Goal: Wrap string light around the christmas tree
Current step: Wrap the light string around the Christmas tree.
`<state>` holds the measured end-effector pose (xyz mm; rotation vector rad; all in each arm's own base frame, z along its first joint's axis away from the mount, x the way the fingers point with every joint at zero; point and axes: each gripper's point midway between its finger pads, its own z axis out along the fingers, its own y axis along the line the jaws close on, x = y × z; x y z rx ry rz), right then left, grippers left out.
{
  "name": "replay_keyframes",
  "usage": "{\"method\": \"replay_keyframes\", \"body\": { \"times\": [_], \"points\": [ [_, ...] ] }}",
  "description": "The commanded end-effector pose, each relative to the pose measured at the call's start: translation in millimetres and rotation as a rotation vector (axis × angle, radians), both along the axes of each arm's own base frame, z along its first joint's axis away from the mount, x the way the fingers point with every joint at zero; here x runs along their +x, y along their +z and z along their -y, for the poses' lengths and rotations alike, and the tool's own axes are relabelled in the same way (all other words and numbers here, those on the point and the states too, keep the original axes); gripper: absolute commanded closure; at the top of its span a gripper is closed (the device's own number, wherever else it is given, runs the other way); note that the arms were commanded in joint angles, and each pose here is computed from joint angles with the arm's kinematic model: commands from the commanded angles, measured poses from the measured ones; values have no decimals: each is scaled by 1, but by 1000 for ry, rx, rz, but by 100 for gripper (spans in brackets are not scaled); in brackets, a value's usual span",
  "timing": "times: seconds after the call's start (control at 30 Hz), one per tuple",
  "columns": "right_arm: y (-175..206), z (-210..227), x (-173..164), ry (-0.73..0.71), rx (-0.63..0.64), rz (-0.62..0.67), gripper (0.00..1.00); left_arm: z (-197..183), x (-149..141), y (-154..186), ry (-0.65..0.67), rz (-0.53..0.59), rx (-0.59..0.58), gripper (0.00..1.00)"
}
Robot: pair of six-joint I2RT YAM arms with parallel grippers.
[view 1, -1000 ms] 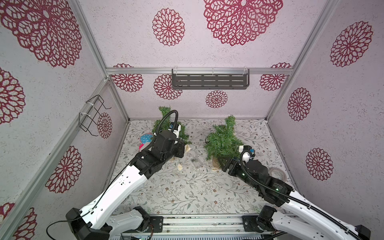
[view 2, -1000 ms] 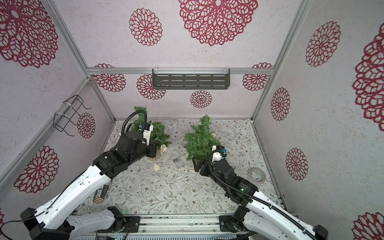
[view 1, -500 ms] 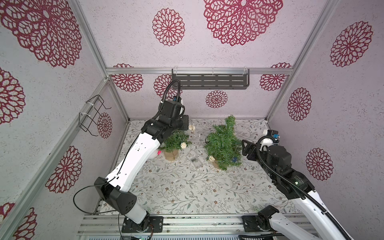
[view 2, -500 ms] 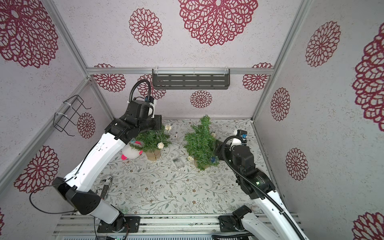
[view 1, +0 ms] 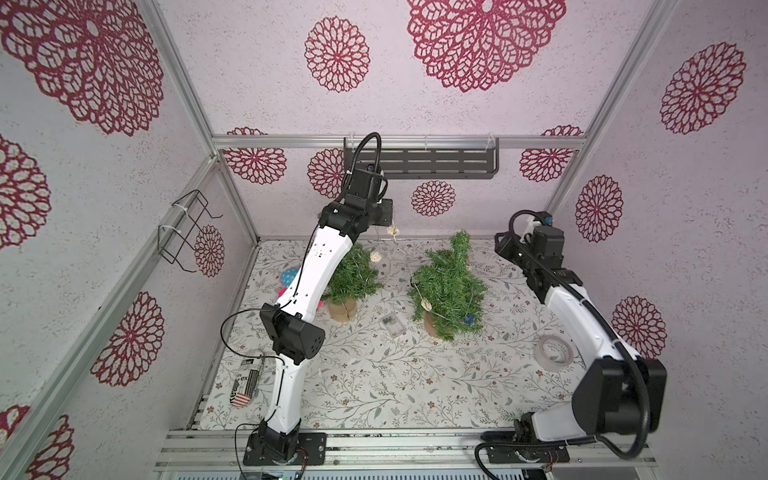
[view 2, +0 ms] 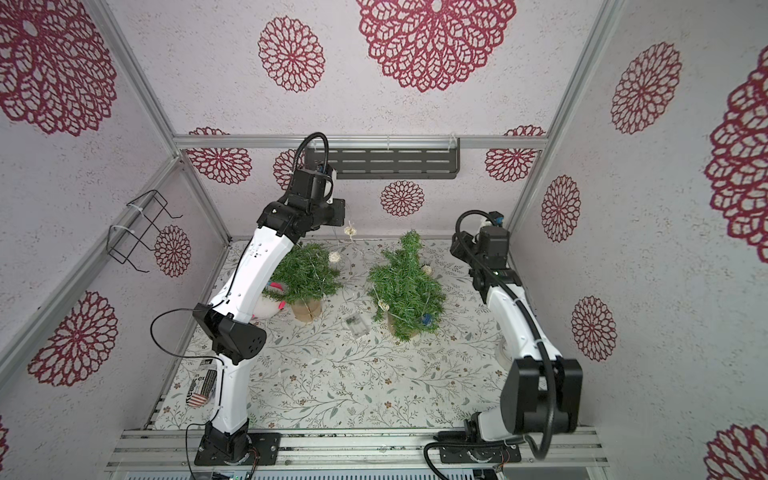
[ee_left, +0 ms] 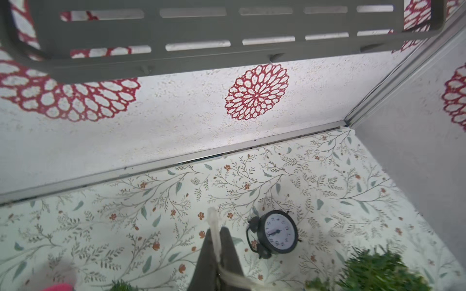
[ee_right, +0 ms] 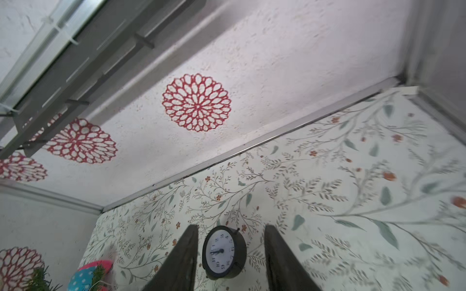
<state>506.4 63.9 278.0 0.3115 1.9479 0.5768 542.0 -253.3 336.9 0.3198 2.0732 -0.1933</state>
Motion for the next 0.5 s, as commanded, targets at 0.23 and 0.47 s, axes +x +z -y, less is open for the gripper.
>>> {"method": "replay_keyframes", "body": {
  "times": [0.23,0.47],
  "points": [
    [-5,-106,14,522,-38,186,60,69,27,56,-347,576,132,100],
    [-15,-131,17,705,-68,247,57,93,41,86,-392,814,-8,100]
  ]
}}
